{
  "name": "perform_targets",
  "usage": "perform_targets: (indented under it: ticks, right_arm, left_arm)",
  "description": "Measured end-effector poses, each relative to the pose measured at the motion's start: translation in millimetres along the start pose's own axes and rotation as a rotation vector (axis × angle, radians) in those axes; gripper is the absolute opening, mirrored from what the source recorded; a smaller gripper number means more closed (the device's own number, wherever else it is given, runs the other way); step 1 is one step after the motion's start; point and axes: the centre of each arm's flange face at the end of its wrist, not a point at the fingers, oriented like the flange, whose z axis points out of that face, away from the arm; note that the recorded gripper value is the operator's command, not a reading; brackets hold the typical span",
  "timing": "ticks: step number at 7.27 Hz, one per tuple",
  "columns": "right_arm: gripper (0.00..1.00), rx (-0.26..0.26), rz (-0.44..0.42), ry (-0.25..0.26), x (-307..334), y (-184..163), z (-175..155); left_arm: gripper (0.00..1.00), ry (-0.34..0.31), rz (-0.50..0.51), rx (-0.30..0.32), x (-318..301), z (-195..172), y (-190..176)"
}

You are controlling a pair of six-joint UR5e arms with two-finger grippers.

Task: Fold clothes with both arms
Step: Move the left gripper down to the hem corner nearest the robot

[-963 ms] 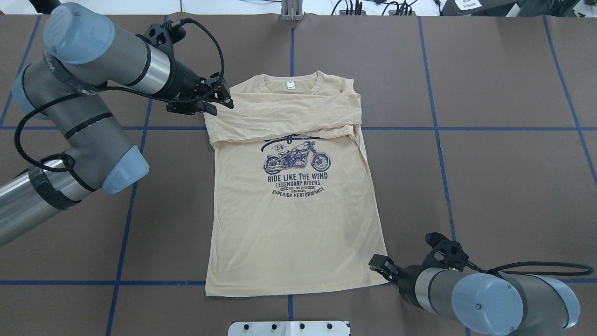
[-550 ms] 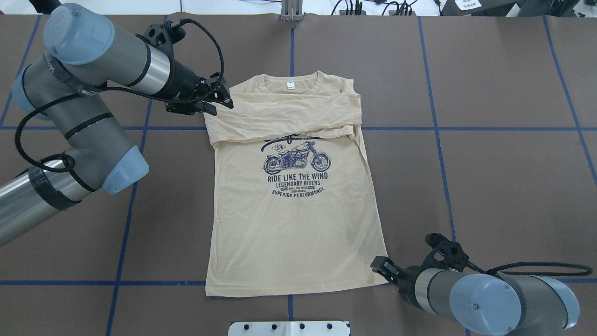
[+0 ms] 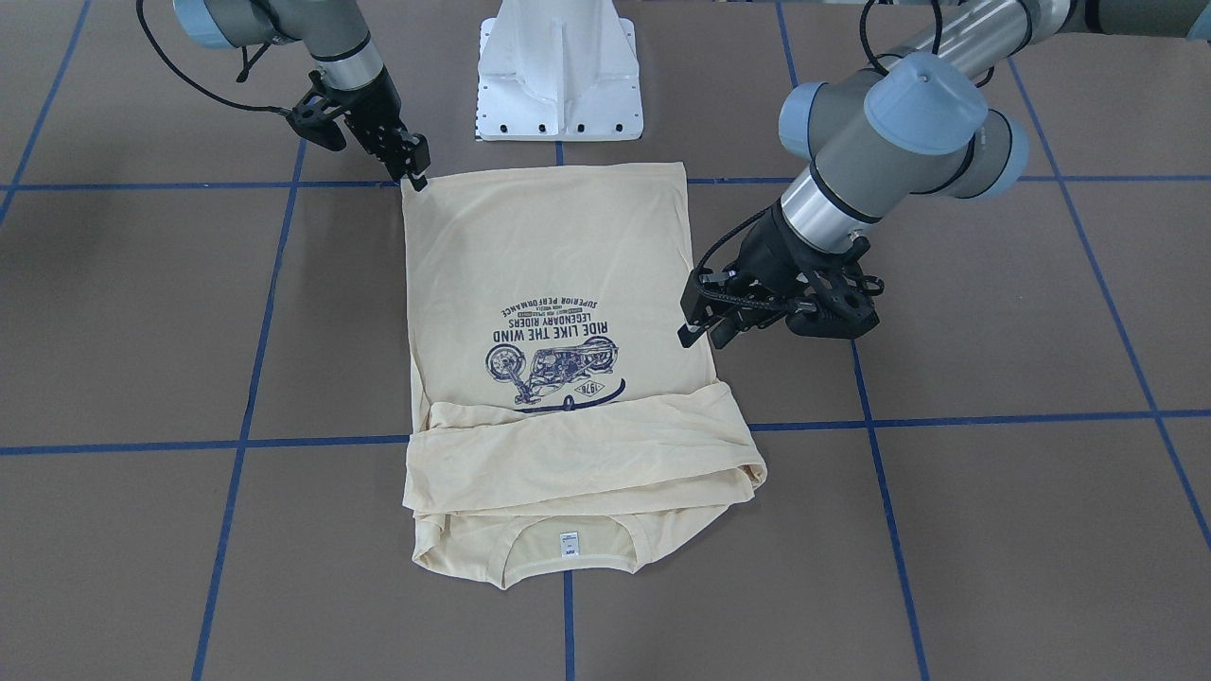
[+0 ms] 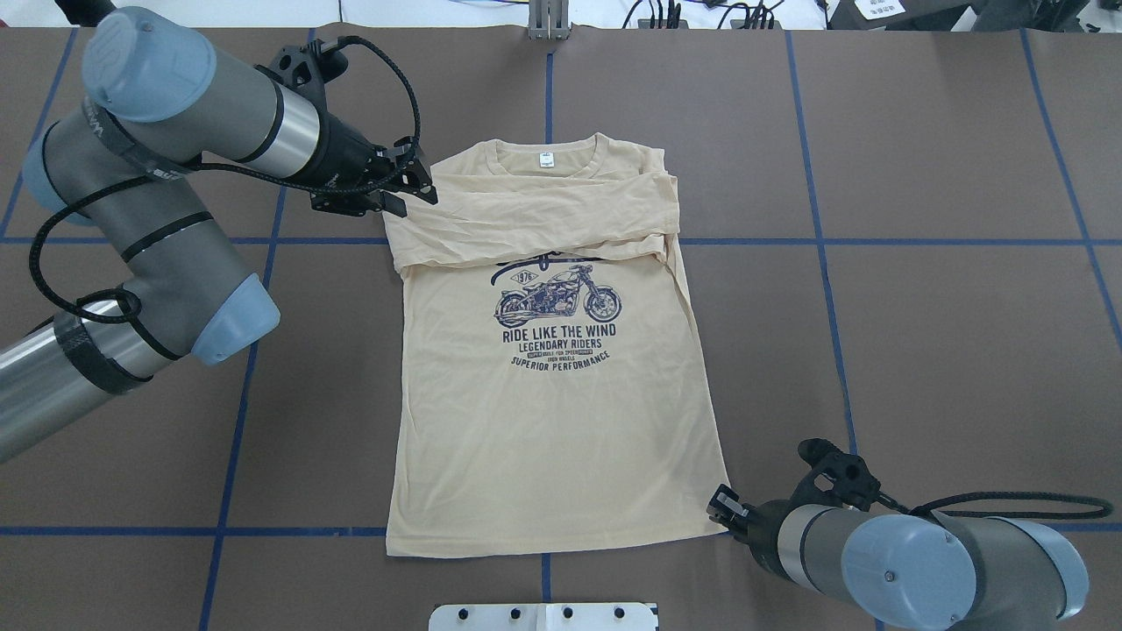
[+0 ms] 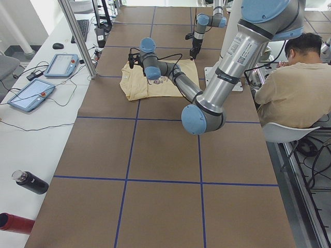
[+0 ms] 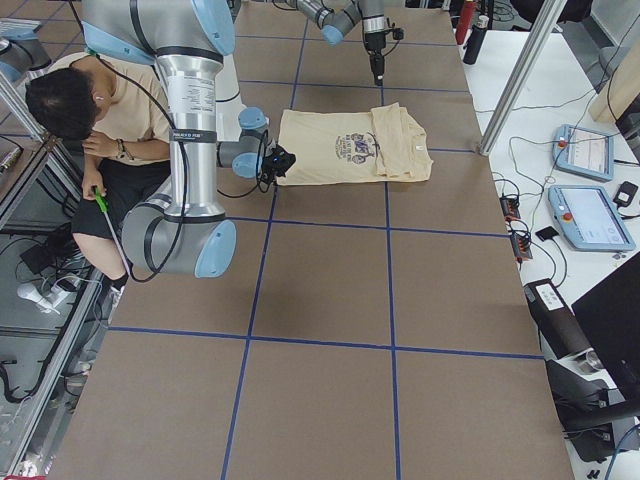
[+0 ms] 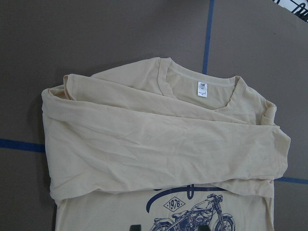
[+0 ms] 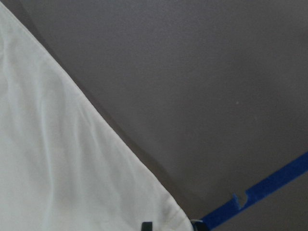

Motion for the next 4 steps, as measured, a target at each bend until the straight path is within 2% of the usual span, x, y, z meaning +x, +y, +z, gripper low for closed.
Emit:
perform_targets:
  ticks: [1,4]
  right_arm:
    - [0.0,-0.002,0.001,-0.001,-0.5,0.0,-1.1]
    - [0.0,-0.017,0.004,-0.003,-2.6,-0.3,-11.8]
  left_arm:
    - [0.5,-0.001,0.0,0.0,-0.3,0.2,-0.1]
    - [0.5,0.003,-0.004,-0.001,1.0,-1.3,0.9]
